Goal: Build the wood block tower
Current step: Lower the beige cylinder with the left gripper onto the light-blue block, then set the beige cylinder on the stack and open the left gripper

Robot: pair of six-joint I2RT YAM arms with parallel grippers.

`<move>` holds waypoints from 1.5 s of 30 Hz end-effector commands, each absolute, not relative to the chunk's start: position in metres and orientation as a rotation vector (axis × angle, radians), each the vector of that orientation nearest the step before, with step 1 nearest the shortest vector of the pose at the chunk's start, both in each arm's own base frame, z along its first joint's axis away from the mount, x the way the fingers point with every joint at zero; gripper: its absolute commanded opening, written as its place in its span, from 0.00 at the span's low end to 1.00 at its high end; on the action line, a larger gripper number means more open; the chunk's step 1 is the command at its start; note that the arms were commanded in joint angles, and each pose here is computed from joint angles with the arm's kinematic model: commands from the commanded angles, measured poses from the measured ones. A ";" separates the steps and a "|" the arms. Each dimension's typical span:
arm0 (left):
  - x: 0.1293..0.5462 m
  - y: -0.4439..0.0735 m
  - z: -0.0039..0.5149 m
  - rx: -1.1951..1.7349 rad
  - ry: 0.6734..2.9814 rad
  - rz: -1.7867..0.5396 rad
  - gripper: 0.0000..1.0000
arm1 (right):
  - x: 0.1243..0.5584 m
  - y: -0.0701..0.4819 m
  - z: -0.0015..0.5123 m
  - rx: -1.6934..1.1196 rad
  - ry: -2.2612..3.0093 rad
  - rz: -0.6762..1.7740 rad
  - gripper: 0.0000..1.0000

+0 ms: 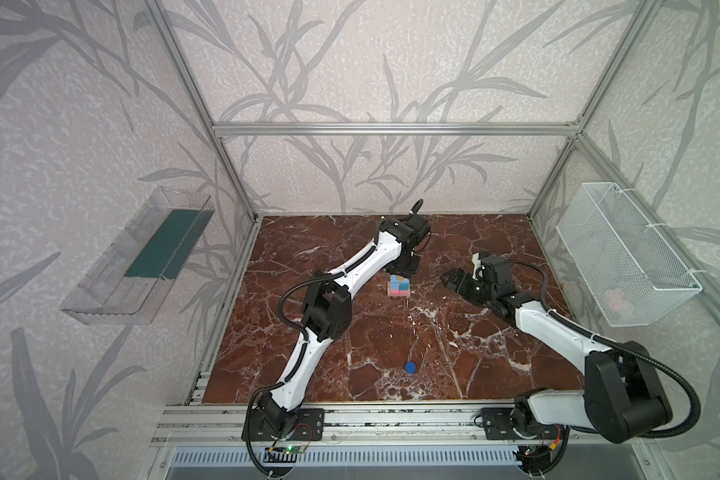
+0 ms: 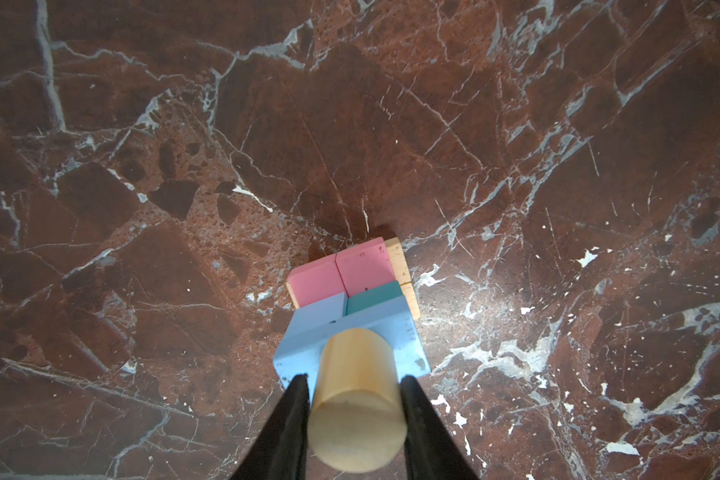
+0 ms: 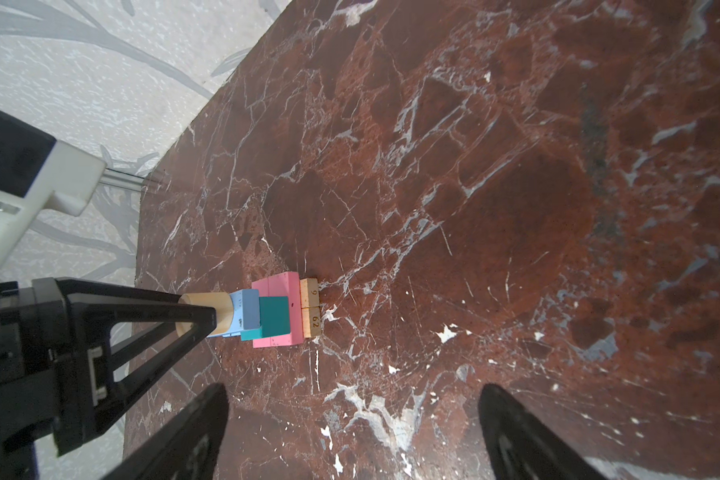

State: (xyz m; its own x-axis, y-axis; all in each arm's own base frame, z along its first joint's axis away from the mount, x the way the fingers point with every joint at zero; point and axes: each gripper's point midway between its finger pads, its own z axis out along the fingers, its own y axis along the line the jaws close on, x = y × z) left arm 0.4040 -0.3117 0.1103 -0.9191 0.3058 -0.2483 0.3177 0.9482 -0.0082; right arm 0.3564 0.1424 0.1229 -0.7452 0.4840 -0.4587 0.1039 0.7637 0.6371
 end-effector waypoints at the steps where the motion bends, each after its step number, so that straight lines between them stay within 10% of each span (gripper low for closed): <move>1: 0.404 -0.305 0.108 0.458 2.875 -0.026 0.37 | 0.360 0.144 0.125 0.435 2.316 0.810 0.94; 45: 0.407 -0.309 0.110 0.451 2.868 -0.045 0.40 | 0.362 0.146 0.123 0.434 2.320 0.823 0.94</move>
State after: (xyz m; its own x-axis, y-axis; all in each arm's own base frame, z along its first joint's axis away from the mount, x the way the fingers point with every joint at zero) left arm 0.4077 -0.3125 0.1119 -0.9171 0.3036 -0.2585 0.3148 0.9492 -0.0021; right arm 0.3578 0.1449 0.1215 -0.7490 0.4845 -0.4519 0.1001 0.7571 0.6456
